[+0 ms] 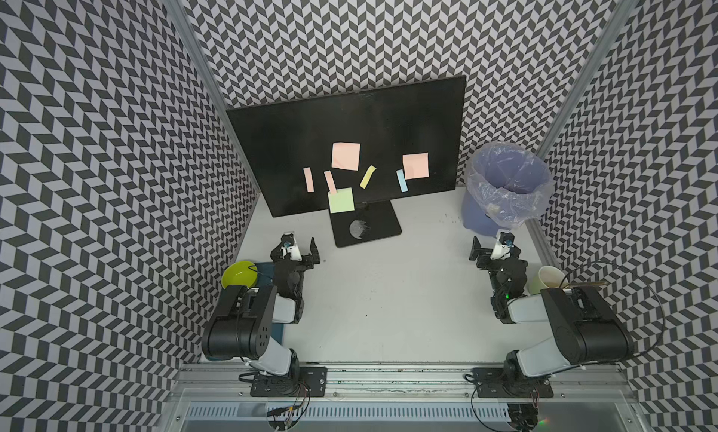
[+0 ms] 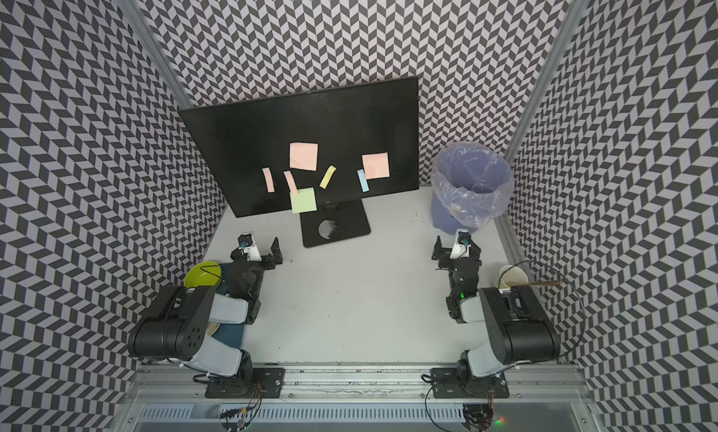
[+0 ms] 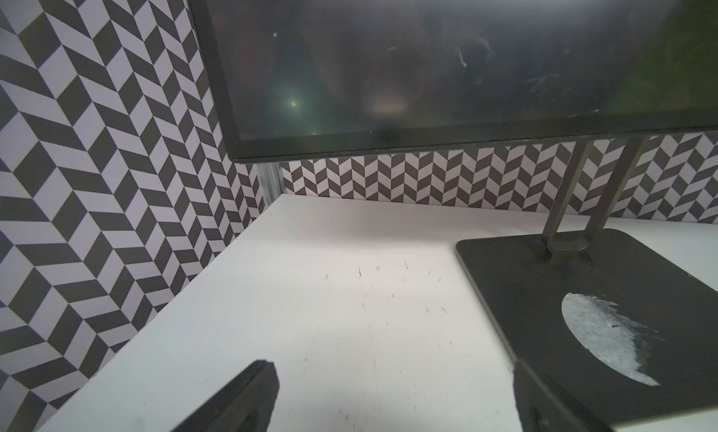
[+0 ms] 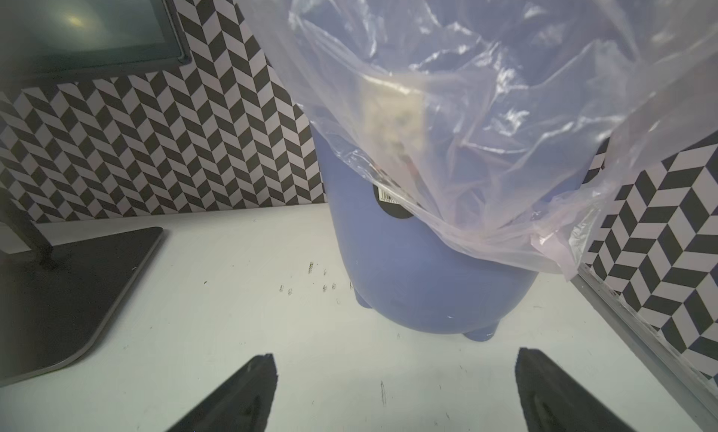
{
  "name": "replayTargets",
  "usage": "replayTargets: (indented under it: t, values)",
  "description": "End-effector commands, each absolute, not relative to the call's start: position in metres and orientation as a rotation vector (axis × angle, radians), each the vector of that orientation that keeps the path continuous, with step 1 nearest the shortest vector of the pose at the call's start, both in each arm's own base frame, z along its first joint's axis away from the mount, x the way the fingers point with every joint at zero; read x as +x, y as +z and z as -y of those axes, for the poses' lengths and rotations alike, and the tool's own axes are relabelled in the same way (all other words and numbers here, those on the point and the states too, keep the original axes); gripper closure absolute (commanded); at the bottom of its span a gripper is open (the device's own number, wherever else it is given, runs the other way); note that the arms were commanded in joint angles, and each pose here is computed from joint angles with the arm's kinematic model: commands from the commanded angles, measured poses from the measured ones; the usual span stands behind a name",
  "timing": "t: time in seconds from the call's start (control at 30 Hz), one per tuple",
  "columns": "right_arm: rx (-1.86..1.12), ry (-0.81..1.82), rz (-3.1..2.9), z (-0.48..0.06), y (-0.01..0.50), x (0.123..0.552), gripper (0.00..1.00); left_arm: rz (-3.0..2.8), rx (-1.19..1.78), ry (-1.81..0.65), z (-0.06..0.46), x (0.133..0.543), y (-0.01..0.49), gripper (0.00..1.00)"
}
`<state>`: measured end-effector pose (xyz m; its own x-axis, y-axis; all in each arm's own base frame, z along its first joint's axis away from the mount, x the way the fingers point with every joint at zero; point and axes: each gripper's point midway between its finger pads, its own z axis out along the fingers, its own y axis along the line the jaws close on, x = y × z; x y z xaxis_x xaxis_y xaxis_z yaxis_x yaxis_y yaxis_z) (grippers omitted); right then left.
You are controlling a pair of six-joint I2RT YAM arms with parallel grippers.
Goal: Remove the sticky note from the monitor
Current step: Tear off the sticky note from the monitor.
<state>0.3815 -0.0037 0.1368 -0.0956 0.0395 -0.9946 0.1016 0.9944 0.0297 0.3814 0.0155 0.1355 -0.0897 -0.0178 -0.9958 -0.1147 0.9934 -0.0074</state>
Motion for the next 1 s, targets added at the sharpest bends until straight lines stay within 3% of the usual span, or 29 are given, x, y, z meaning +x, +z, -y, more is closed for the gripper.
replayTargets:
  t: [0.0,0.7,0.97]
  values:
    - [0.109,-0.047,-1.613,0.004,0.151,0.385,0.01,-1.631,-0.095,0.076,-0.015,0.384,0.143,0.0]
    - [0.109,-0.046,-1.609,0.004,0.152,0.385,0.01,-1.623,-0.094,0.076,-0.015,0.384,0.146,0.0]
    - [0.047,0.05,-1.603,-0.013,0.189,0.37,0.01,-1.646,-0.145,0.072,-0.013,0.376,0.179,0.0]
